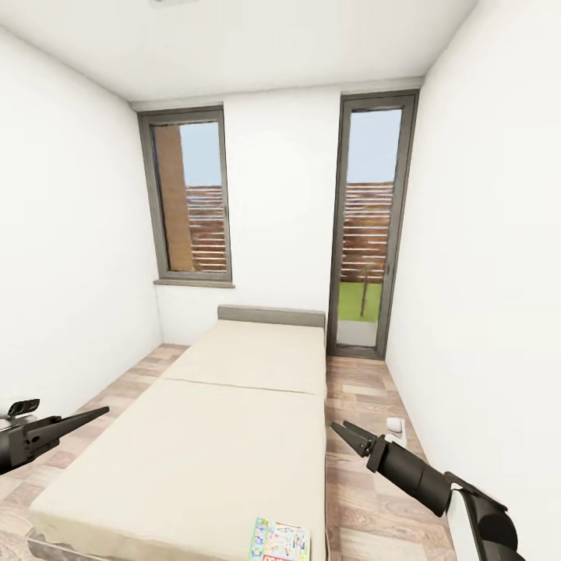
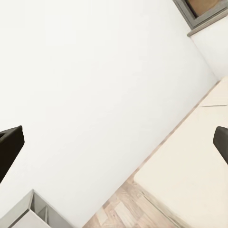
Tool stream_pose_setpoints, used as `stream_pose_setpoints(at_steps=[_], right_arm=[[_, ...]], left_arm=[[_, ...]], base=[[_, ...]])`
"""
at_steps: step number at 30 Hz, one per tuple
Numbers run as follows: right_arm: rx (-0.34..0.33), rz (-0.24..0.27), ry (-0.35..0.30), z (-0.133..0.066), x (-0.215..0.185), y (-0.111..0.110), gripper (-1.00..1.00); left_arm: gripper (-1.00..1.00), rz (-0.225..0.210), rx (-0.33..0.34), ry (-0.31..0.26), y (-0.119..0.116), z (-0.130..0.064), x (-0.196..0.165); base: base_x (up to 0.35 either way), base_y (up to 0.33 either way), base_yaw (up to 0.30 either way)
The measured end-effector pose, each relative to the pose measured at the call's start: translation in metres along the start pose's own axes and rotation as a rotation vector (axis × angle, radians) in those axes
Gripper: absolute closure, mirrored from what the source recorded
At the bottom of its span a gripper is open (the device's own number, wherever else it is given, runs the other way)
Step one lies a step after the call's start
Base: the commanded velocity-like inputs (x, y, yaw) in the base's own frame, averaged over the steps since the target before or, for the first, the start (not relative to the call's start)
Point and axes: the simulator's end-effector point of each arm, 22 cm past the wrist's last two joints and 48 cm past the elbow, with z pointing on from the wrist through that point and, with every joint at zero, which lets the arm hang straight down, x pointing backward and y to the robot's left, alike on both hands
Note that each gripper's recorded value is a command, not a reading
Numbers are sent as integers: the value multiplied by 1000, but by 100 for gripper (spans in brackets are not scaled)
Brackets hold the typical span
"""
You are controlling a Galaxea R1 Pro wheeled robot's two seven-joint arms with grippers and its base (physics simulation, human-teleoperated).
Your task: Put all the toys in the child's room - the three board games (two on the bed and one on the table), the two jigsaw puzzles on the table, and the tennis ball on the table - inside the toy box on the table in the child's room.
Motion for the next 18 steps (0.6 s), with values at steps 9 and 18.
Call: stream_pose_setpoints(at_steps=[9,18], right_arm=[[7,21,7,0,5,-6,-100],[18,43,15,0,11,-15,-100]], left_arm=[[-100,-9,-4,4,4,1,2],[-100,-21,-9,9,10,2,5]], base=[[0,75,-4],[0,143,-79]])
